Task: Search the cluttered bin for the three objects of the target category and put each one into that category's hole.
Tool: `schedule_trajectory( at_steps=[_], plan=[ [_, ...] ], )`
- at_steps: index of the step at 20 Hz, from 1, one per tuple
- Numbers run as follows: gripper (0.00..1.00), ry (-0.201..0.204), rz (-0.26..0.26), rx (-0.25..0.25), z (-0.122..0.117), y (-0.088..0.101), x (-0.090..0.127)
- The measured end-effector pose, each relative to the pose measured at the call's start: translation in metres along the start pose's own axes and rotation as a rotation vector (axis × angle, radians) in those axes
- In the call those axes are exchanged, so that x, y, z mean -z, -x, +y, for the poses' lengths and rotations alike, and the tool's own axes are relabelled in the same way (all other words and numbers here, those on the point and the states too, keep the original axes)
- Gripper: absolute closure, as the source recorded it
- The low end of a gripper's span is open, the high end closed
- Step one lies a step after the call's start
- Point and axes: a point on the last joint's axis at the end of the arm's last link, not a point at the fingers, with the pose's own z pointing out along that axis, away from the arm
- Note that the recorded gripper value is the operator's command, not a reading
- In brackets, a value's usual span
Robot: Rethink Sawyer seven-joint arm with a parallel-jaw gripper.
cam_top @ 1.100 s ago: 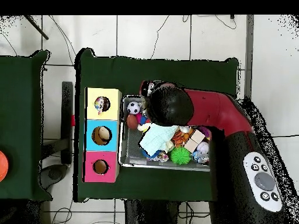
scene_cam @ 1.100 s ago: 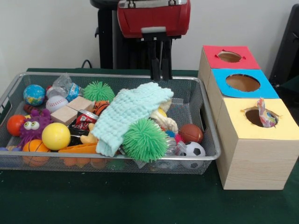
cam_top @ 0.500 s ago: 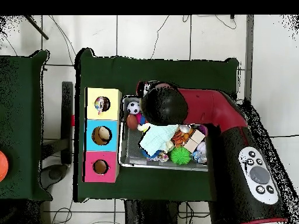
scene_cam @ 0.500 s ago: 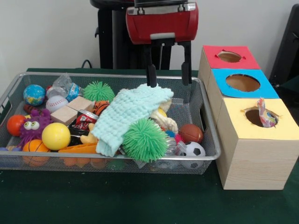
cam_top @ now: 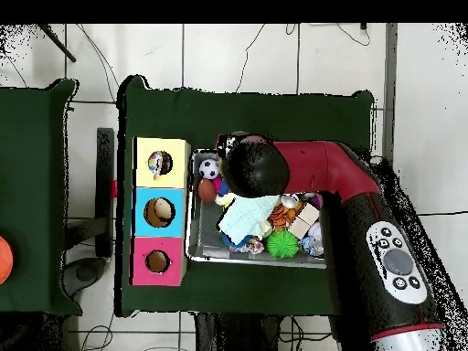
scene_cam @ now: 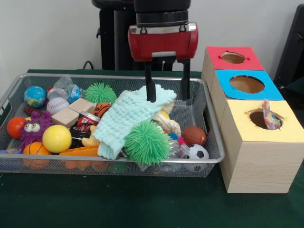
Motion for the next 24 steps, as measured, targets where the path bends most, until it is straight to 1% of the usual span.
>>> schedule_trajectory(
  at_steps=[1, 3, 8, 9, 11, 15, 17, 19, 21, 24],
  plan=[
    [0.0, -0.001, 0.0, 0.002, -0.003, 0.0, -0.002],
    [0.0, -0.007, -0.003, 0.007, -0.016, -0.001, -0.004],
    [0.0, -0.015, -0.008, 0.008, -0.038, 0.002, -0.003],
    [0.0, -0.02, -0.014, 0.007, -0.05, 0.004, -0.001],
    [0.0, -0.025, -0.02, 0.006, -0.06, 0.006, 0.0],
    [0.0, -0.035, -0.029, 0.018, -0.074, 0.008, 0.001],
    [0.0, -0.041, -0.027, 0.029, -0.082, 0.006, -0.003],
    [0.0, -0.042, -0.023, 0.031, -0.084, 0.003, -0.007],
    [0.0, -0.041, -0.009, 0.038, -0.085, -0.004, -0.017],
    [0.0, -0.04, 0.001, 0.046, -0.085, -0.009, -0.023]
  ],
)
